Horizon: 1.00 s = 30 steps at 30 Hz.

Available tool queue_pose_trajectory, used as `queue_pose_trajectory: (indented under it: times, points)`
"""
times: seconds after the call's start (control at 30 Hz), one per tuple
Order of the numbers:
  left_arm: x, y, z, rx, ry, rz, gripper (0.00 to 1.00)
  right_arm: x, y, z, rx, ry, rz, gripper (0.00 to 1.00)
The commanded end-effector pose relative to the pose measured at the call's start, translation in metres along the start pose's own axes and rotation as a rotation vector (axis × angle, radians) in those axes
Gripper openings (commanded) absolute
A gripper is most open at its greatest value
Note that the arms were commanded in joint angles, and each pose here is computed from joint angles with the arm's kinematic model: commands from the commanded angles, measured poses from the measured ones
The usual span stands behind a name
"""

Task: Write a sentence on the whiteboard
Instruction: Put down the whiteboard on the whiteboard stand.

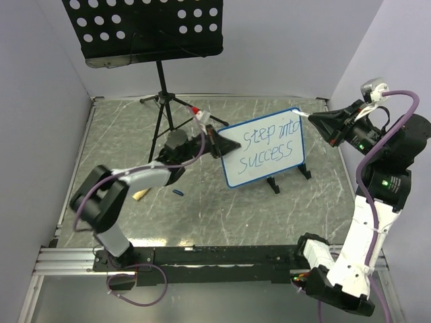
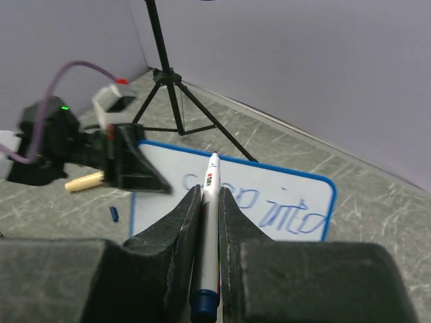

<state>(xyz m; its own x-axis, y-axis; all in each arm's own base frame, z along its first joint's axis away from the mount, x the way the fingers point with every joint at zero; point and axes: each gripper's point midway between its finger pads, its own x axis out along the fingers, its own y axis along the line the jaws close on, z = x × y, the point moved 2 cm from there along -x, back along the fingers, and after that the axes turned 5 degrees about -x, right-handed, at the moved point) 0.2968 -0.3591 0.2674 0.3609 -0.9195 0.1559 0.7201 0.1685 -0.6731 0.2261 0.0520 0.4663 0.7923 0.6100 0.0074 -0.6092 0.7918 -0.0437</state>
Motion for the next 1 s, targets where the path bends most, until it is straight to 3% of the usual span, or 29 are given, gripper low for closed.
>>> queue_pose_trajectory:
  times: [0.0, 0.2, 0.47, 0.97]
  points:
    - [0.044, -0.027, 0.039, 0.157, -0.116, -0.149, 0.01, -0.001, 0.001, 0.004, 0.01, -0.024, 0.024, 0.0]
    - [0.095, 0.008, 0.027, 0.16, -0.111, -0.118, 0.01, 0.002, -0.017, -0.012, 0.033, 0.021, -0.022, 0.0]
    - [0.12, 0.046, 0.006, 0.123, -0.151, -0.057, 0.01, 0.006, -0.031, -0.03, 0.063, 0.059, -0.05, 0.0]
    - [0.129, 0.033, -0.037, 0.141, -0.083, -0.071, 0.01, 0.006, -0.033, -0.038, 0.084, 0.068, -0.056, 0.0]
